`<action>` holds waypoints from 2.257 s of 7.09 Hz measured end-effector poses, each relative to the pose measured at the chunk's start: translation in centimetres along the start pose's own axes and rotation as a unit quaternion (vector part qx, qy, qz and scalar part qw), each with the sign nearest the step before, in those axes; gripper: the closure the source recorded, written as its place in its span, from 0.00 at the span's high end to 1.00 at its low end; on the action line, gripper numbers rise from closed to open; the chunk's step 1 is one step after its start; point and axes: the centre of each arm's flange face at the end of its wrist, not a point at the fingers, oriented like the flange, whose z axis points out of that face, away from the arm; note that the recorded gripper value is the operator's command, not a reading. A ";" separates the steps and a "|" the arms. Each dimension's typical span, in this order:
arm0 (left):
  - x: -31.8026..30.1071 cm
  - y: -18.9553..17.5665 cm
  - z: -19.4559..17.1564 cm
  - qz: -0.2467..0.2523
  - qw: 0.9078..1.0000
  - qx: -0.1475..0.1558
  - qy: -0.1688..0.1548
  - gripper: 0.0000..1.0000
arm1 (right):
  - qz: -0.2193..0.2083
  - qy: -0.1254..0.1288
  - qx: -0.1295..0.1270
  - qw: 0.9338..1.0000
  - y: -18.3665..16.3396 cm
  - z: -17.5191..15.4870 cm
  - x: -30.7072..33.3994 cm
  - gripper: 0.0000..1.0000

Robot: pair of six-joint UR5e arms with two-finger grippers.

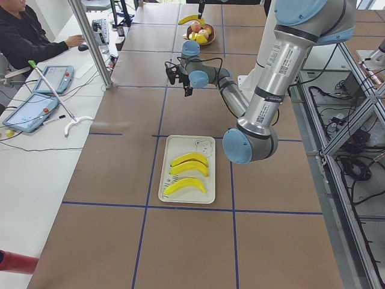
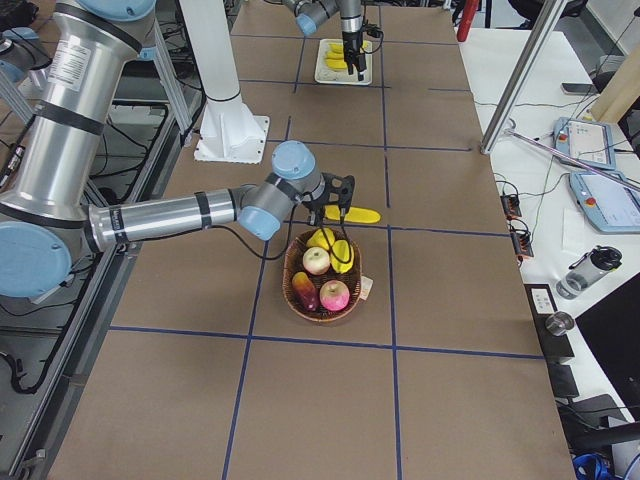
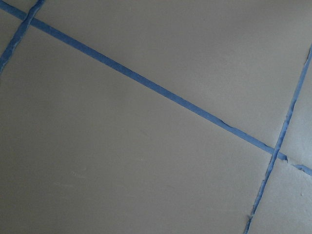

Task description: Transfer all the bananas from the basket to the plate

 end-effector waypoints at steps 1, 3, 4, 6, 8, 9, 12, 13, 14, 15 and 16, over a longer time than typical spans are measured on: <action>0.4 0.2 -0.4 0.003 1.000 -0.001 0.017 0.99 | -0.030 -0.012 -0.016 0.999 -0.7 3.5 -5.9 0.00; 1.3 0.6 -1.1 -0.007 0.998 -0.008 0.068 0.99 | -0.053 -0.029 -0.027 0.998 1.0 9.6 -17.5 0.00; 1.9 1.0 -1.5 -0.020 0.995 -0.015 0.100 0.99 | -0.057 -0.037 -0.026 0.997 2.8 11.9 -22.6 0.00; 3.4 1.8 -1.6 -0.042 0.986 -0.035 0.155 0.99 | -0.064 -0.049 -0.013 0.997 6.7 15.0 -30.1 0.00; 5.3 3.3 -1.3 -0.048 0.982 -0.050 0.176 0.99 | -0.061 -0.065 -0.005 0.996 9.2 16.5 -34.3 0.00; 6.3 4.4 -0.9 -0.053 0.980 -0.050 0.183 0.99 | -0.057 -0.071 -0.004 0.996 9.9 16.9 -35.6 0.00; 8.0 7.7 1.0 -0.056 0.979 -0.052 0.189 0.77 | -0.055 -0.080 -0.003 0.995 10.7 17.3 -37.3 0.00; 8.1 8.4 1.4 -0.054 0.979 -0.056 0.188 0.10 | -0.055 -0.080 -0.001 0.995 10.8 17.4 -37.5 0.03; 8.0 8.6 1.5 -0.051 0.979 -0.058 0.189 0.00 | -0.055 -0.081 0.001 0.995 10.8 17.5 -37.5 0.42; 8.0 8.7 1.5 -0.043 0.979 -0.059 0.190 0.00 | -0.055 -0.082 0.001 0.995 10.9 17.5 -37.7 0.99; 8.0 8.8 1.5 -0.027 0.979 -0.057 0.192 0.00 | -0.054 -0.083 0.004 0.995 10.9 17.4 -37.9 1.00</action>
